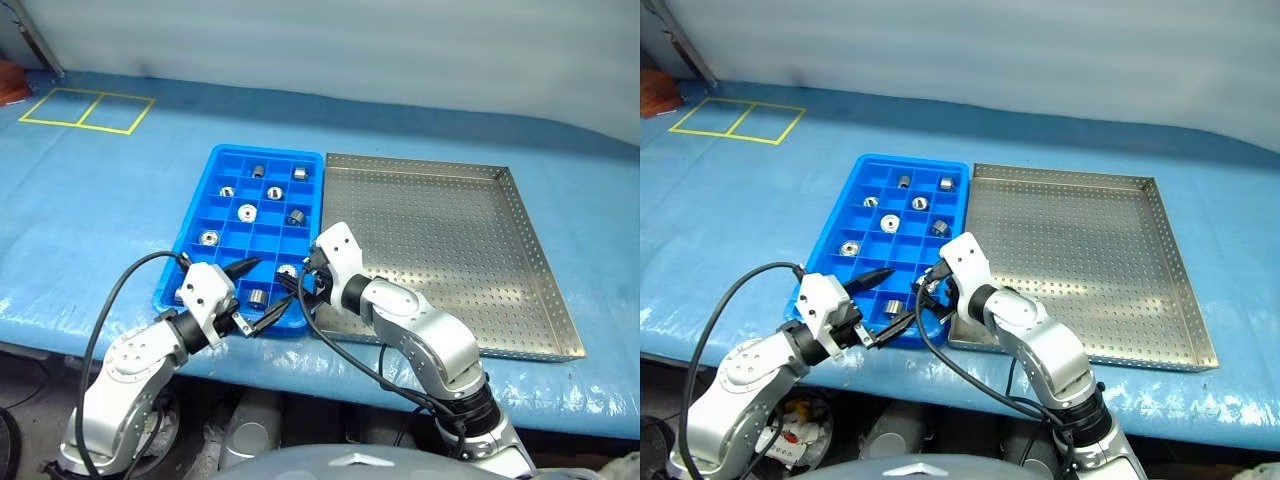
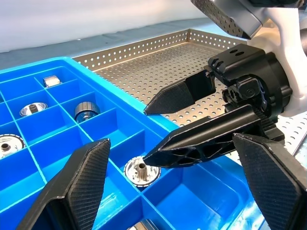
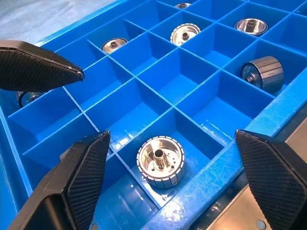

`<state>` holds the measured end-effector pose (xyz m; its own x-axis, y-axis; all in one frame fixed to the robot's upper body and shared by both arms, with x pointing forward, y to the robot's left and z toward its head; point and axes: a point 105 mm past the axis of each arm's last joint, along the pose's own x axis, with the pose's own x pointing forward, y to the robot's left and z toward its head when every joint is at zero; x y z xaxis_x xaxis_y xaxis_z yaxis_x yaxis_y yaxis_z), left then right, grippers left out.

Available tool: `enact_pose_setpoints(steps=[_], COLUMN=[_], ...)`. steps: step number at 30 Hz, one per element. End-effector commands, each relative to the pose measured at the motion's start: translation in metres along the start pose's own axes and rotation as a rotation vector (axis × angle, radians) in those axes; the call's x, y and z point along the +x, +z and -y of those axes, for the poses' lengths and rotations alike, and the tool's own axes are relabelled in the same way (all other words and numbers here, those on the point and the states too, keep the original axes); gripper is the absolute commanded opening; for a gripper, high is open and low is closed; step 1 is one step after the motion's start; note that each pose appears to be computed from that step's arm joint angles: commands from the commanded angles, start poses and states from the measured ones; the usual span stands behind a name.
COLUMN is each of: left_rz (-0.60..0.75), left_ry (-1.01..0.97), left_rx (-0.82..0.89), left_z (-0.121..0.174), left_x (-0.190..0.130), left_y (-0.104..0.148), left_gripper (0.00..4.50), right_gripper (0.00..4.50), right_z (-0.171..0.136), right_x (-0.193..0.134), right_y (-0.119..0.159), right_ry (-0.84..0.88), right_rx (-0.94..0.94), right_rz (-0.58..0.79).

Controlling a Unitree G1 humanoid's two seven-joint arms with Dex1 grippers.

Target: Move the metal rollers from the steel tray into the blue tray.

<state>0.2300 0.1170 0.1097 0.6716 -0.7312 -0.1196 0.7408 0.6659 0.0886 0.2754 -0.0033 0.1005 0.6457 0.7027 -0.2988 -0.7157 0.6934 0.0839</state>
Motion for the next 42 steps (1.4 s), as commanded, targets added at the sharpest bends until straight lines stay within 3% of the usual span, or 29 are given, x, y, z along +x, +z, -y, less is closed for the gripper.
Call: enact_pose_setpoints(steps=[1, 42], left_rz=[0.021, 0.009], left_ry=[-0.044, -0.042], left_rx=[0.003, -0.005], left_z=[0.007, 0.0072], left_x=[0.0042, 0.0019], left_y=[0.0038, 0.0025], left_gripper=[4.5, 4.5], right_gripper=[4.41, 4.41], right_z=[-0.0173, -0.0232], right_x=[-0.0009, -0.0011], right_y=[0.0143, 0.0142], right_ry=[0.063, 0.086], right_rx=[-0.008, -0.016], right_rz=[0.069, 0.072])
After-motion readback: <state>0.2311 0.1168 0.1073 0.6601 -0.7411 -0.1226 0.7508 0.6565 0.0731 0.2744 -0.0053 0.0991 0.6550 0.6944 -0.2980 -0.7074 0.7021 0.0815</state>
